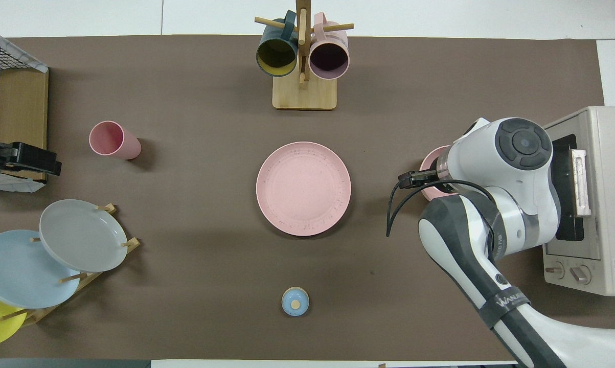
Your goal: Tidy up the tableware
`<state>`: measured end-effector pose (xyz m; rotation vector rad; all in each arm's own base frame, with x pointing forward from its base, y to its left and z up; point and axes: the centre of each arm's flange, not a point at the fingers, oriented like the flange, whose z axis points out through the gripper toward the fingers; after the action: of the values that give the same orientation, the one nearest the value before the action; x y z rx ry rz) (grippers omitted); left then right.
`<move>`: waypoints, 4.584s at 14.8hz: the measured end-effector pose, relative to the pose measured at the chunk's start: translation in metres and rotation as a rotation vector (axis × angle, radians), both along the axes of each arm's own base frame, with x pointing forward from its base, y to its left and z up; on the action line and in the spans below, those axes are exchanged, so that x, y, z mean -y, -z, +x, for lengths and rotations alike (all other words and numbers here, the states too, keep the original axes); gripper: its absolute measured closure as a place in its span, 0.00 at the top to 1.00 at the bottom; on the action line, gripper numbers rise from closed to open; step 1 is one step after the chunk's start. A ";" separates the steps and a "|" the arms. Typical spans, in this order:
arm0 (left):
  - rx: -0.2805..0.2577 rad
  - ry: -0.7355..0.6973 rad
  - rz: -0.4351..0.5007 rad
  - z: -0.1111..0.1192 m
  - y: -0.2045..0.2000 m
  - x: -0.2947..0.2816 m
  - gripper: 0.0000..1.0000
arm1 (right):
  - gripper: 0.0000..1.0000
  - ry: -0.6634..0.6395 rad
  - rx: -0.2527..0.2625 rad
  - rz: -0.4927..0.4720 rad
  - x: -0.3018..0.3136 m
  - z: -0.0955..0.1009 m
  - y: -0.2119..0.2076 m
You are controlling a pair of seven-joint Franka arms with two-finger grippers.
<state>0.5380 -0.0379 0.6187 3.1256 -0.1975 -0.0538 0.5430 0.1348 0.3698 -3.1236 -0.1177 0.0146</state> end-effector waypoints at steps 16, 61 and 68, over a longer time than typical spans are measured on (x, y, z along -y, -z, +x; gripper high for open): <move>0.000 0.000 0.000 0.000 0.000 0.000 1.00 | 0.06 -0.074 0.002 -0.044 -0.013 -0.002 0.033; 0.021 -0.265 -0.024 0.089 0.245 0.028 0.15 | 1.00 0.059 -0.045 -0.089 -0.019 0.035 -0.236; 0.018 -0.204 -0.024 0.103 0.169 0.041 0.06 | 1.00 0.024 -0.127 -0.091 0.112 0.022 -0.246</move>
<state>0.6409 -0.0784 0.4499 3.1041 0.1201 -0.0220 0.5646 0.0232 0.6158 -3.2026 -0.0795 0.2239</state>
